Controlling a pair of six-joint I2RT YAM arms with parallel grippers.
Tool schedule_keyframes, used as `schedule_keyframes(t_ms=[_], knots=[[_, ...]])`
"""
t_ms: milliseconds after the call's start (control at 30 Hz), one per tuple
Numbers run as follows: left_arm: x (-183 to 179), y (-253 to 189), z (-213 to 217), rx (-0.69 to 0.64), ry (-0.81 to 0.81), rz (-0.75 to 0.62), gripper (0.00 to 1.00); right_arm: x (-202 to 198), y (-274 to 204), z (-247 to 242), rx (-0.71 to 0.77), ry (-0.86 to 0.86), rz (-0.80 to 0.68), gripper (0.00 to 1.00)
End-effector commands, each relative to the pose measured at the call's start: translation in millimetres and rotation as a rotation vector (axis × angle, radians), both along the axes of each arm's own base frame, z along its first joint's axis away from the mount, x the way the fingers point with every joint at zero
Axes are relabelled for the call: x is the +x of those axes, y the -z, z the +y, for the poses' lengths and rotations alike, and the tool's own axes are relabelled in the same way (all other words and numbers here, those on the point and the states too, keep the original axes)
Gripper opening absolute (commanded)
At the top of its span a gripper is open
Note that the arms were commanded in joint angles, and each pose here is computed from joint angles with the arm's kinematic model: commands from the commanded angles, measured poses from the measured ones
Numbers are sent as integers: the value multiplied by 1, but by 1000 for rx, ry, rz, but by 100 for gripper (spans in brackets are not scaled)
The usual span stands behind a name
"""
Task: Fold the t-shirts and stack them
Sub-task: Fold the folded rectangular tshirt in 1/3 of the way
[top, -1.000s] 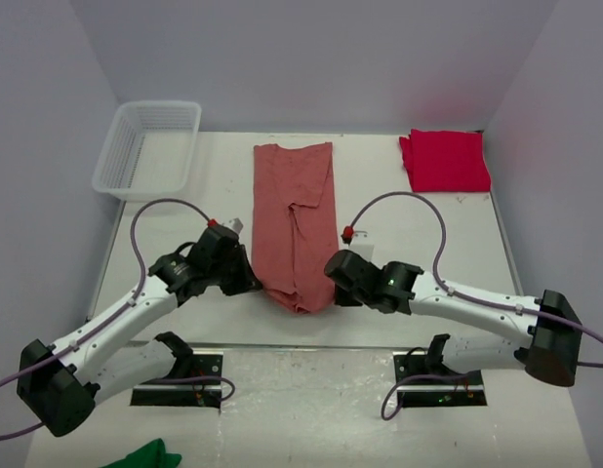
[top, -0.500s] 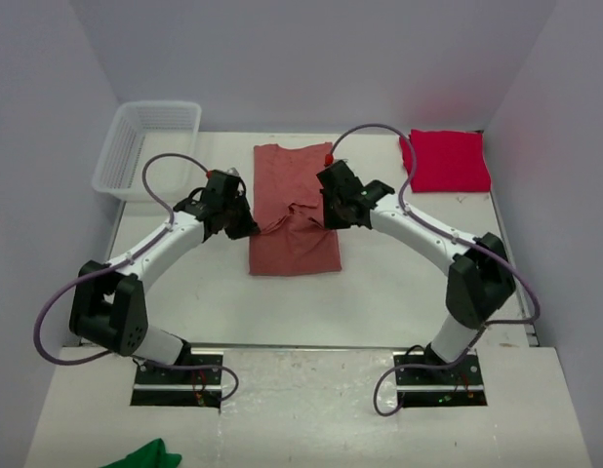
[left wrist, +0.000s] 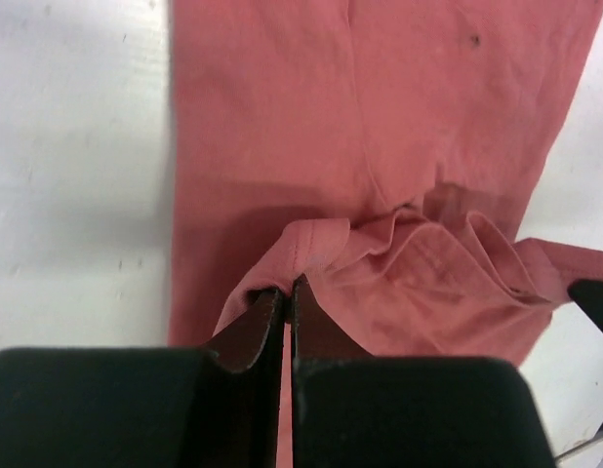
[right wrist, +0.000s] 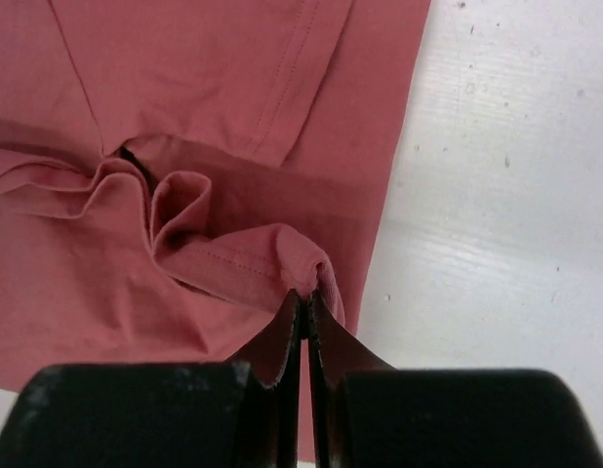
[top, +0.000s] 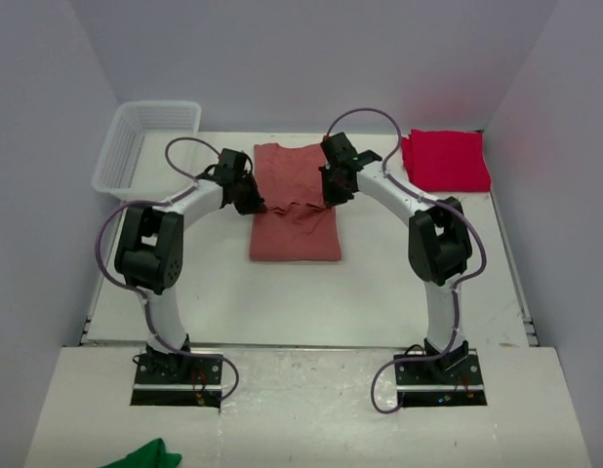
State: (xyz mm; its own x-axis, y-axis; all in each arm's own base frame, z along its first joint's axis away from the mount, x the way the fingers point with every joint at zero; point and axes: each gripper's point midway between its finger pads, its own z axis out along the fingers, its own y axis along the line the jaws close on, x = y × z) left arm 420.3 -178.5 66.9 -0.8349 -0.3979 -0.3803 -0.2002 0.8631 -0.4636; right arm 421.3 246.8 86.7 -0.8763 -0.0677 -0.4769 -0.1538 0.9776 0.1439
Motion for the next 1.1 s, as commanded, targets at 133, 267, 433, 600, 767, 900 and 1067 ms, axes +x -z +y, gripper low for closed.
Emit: schedule_keyframes(t_ms=[133, 267, 433, 600, 767, 900, 1067], knots=[[58, 2, -8, 23, 95, -132, 4, 30, 2, 1, 27, -64, 6, 1], [75, -27, 8, 125, 82, -241, 40, 47, -2, -1, -6, -88, -62, 49], [76, -126, 30, 222, -36, -519, 79, 76, -62, -22, -99, -48, -278, 83], [40, -192, 21, 174, -62, -643, 84, 60, -110, -25, -54, -35, -289, 96], [18, -159, -16, 12, 81, -513, 64, 33, -94, -14, 32, -61, -200, 97], [-10, -118, -49, -173, 203, -418, 0, 2, -74, -5, 131, -90, -104, 0], [-36, -76, -67, -298, 296, -353, 0, -39, -59, 26, 361, -170, 5, 0]])
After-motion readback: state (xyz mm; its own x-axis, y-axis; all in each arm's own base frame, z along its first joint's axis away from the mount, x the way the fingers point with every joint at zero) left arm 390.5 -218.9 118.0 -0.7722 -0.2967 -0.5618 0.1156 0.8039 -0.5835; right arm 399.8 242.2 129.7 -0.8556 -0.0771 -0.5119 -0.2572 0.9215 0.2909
